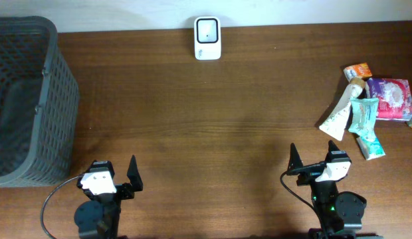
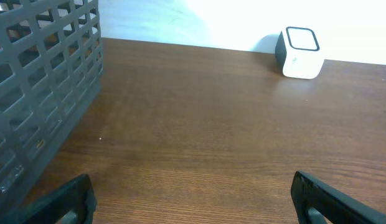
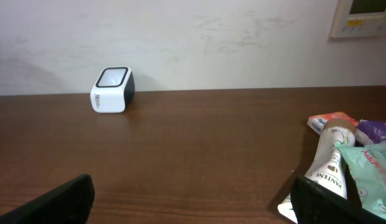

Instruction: Scan the item barcode

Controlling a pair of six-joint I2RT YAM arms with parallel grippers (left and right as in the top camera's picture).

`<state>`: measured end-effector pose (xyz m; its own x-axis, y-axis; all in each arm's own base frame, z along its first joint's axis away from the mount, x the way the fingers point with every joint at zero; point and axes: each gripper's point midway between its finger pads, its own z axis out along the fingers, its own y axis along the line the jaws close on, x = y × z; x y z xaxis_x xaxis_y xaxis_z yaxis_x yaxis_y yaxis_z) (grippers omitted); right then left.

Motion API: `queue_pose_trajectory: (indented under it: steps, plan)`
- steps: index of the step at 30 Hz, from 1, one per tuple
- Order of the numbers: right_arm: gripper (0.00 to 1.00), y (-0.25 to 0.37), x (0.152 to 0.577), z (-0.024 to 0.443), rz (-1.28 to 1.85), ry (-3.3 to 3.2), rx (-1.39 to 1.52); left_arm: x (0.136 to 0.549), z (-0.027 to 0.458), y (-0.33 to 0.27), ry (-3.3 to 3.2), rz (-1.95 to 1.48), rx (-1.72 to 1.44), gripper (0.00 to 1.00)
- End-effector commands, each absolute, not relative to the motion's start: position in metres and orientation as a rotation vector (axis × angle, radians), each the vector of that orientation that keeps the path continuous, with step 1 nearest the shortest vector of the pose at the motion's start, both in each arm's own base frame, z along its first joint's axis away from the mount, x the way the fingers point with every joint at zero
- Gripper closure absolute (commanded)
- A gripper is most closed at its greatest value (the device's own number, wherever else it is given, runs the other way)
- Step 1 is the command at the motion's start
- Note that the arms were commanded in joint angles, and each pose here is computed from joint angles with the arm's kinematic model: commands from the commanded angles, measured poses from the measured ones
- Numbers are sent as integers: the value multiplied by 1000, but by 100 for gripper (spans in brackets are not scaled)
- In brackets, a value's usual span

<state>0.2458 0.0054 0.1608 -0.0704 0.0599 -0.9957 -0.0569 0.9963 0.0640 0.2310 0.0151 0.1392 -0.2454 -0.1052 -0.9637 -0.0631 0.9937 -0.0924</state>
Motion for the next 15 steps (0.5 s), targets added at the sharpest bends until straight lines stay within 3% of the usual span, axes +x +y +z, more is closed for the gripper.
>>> queue_pose_trajectory:
  steps: [1,9,15]
  plan:
    - [1,3,246,158,86,1639,14,231,138,17,1823,-38,-140,1]
    - [1,3,246,158,86,1639,14,231,138,14,1822,-45,-122,1]
    - [1,3,246,158,86,1639,14,233,142,-13,1801,-68,75,1]
